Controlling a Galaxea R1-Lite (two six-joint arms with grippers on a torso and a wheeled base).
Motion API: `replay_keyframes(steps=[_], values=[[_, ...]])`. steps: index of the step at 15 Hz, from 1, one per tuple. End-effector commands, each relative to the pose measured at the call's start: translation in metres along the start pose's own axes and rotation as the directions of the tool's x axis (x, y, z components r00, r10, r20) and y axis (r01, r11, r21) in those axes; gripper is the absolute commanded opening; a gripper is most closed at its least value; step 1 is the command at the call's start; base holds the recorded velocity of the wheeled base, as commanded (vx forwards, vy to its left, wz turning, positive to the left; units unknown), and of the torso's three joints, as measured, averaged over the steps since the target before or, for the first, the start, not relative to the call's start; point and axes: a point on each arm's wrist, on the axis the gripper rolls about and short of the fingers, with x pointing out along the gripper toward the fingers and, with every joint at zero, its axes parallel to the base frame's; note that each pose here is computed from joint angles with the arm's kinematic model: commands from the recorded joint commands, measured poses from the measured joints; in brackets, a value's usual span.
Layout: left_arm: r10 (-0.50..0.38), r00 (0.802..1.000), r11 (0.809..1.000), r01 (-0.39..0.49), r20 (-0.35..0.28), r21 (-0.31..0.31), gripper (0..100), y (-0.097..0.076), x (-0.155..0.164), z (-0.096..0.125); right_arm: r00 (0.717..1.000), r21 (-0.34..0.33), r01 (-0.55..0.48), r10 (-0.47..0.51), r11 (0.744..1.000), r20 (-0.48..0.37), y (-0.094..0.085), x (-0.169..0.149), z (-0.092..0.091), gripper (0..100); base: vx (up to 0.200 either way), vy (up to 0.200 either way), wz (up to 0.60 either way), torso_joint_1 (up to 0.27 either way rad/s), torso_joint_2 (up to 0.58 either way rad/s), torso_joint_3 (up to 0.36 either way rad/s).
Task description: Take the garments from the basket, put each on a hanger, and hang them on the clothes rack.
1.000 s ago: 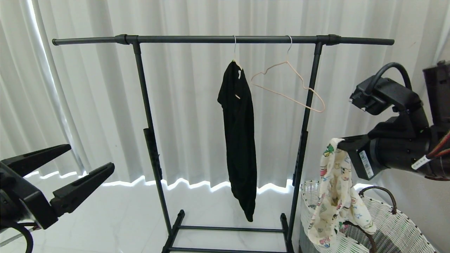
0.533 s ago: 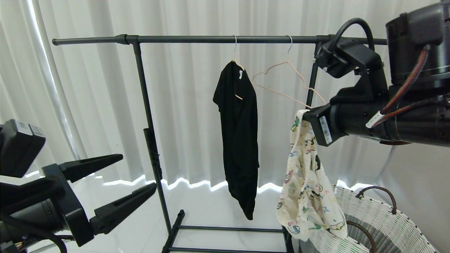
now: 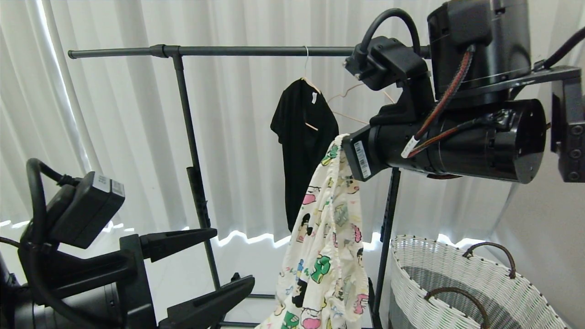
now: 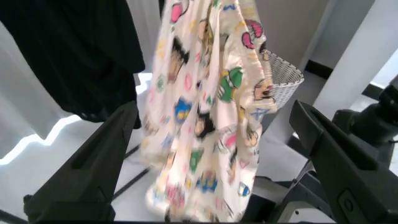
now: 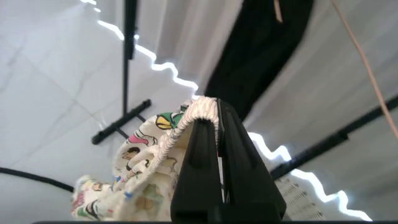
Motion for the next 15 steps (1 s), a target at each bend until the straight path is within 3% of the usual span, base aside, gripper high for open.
replay_keyframes(steps=[1,3,5,11,15], values=[[-0.028,0.999,1.000,0.027,-0.022,-0.013,100,0.000,0.016,0.006,0.999,-0.013,-0.048,0.048,0.999,0.005,0.020,0.008,0.003,0,0.000,0.000,0.00,0.000,0.00,0.000],[-0.057,0.998,0.996,0.056,-0.019,-0.063,100,-0.003,0.030,0.017,0.996,-0.021,-0.082,0.082,0.996,0.017,0.035,0.010,0.006,0,0.000,0.000,0.00,0.000,0.00,0.000],[-0.020,0.999,0.996,0.017,-0.033,-0.084,100,0.001,0.046,0.022,0.995,-0.021,-0.094,0.095,0.995,0.032,0.042,0.012,0.010,0,0.000,0.000,0.00,0.000,0.00,0.000],[0.070,0.994,0.993,-0.077,-0.084,-0.085,100,0.005,0.080,0.023,0.994,-0.018,-0.093,0.094,0.995,0.050,0.043,0.014,0.016,0,0.000,0.000,0.00,0.000,0.00,0.000],[0.171,0.983,0.966,-0.180,-0.062,-0.183,100,0.008,0.096,0.033,0.994,-0.020,-0.095,0.096,0.995,0.050,0.044,0.014,0.016,0,0.000,0.000,0.00,0.000,0.00,0.000]])
